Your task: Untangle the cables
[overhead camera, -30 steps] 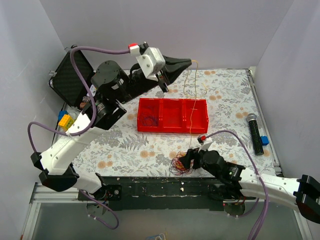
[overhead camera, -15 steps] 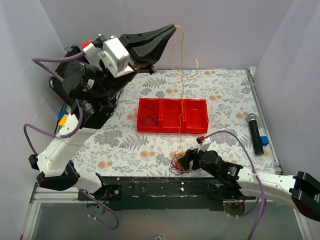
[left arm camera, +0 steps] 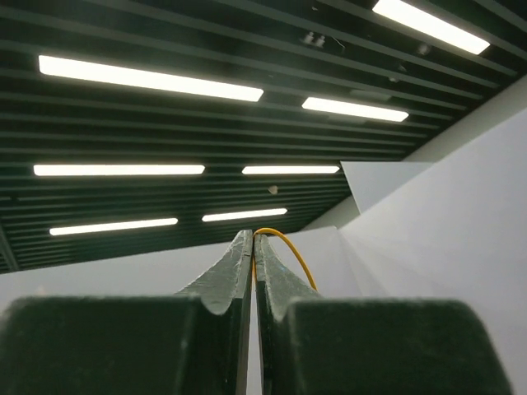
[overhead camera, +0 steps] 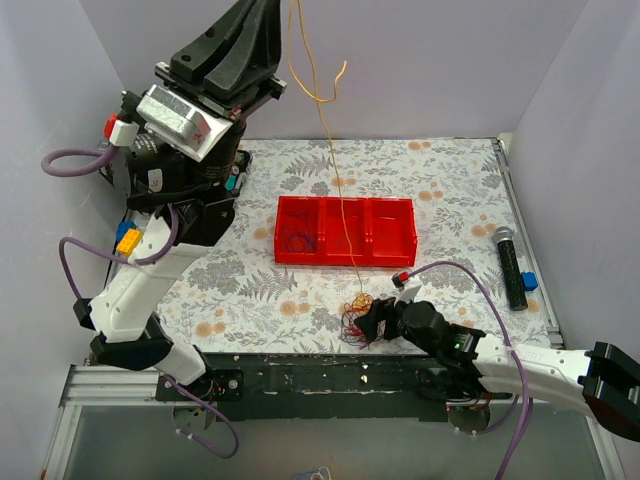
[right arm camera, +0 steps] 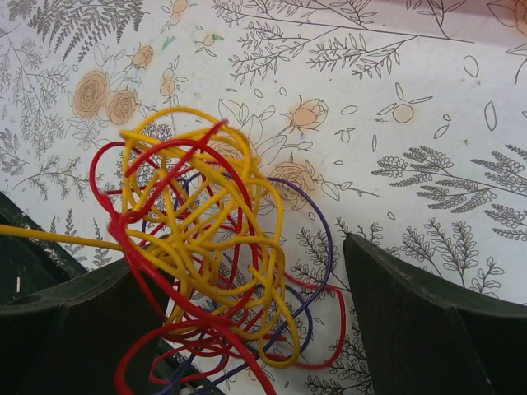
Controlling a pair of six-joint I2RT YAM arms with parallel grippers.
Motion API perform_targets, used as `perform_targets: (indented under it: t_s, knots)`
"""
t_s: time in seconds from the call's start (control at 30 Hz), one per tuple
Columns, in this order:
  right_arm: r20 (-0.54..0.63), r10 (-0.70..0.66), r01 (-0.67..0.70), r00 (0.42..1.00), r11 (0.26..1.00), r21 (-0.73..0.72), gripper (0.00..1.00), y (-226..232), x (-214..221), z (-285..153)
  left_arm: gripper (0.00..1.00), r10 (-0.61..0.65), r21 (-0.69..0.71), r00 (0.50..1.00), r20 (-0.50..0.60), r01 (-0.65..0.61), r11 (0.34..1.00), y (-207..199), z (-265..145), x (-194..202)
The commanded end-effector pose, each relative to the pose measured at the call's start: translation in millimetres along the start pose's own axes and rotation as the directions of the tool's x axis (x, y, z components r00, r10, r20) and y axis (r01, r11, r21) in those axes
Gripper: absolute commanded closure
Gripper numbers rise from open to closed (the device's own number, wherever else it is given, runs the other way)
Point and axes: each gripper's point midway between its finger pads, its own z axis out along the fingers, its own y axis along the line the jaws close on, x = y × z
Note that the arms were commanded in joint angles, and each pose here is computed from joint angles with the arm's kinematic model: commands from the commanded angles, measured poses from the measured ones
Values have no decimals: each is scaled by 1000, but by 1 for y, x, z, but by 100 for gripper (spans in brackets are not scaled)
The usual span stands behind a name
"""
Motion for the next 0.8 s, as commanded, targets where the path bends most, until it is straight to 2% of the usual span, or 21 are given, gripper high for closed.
perform_targets:
  t_s: [0.0,0.2,0.27,0.33,0.43,0.6,0.77]
  knots:
    - [-62,-13,15,998,999,28,10,-16,25,-3,100,101,-162,988,119,-81,983,39,5,-41]
    - [-84,-19,22,996,999,30,25,-19,33,-5,100,93,-112,988,125,-79,991,29,-1,-42]
    - [-86,-23,26,996,999,33,27,-17,30,-6,100,89,-95,989,116,-78,992,27,-1,-40]
    - [-54,-39,40,998,999,19,24,-8,13,-8,100,59,-59,997,57,-56,997,20,-3,-28]
    - [59,-68,71,996,997,-37,18,17,-31,-15,100,32,9,998,-51,-32,999,-2,-23,6]
    - [184,-122,147,975,981,-129,18,56,-87,-32,100,15,52,987,-159,-7,999,-18,-50,35]
    - [247,-167,213,954,962,-173,19,83,-118,-40,100,13,65,981,-192,0,998,-23,-56,45]
